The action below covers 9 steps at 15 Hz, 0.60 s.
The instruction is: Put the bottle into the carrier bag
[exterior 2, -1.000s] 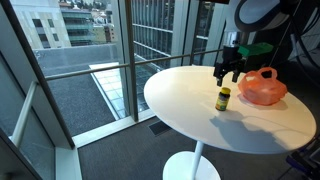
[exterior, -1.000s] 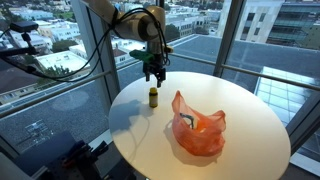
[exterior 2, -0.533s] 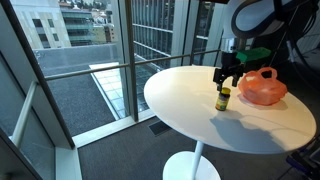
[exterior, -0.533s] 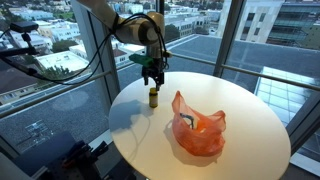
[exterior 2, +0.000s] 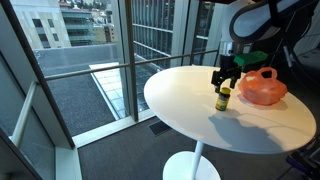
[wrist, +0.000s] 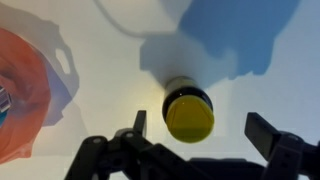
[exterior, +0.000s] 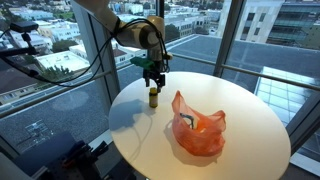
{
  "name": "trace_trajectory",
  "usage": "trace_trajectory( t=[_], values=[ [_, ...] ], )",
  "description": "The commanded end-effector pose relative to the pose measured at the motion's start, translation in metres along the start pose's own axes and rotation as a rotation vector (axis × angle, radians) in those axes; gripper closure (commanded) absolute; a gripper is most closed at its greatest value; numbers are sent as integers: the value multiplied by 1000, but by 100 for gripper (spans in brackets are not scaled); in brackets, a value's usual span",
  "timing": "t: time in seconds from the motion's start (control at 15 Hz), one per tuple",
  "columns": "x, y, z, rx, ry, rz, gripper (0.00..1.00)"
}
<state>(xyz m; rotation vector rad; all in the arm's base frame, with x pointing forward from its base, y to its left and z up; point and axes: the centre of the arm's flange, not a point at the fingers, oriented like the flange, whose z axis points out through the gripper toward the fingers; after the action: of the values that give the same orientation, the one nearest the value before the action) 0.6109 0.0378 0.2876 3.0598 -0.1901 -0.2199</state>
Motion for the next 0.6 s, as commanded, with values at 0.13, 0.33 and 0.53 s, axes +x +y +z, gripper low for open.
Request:
trace_trajectory(
  t=[0.13,0.33,0.53],
  values=[
    [4,-1,0,-15,18,21,24],
    [4,0,-1,-12,15,25,47],
    [4,2,-4,-7,18,32,72]
  ],
)
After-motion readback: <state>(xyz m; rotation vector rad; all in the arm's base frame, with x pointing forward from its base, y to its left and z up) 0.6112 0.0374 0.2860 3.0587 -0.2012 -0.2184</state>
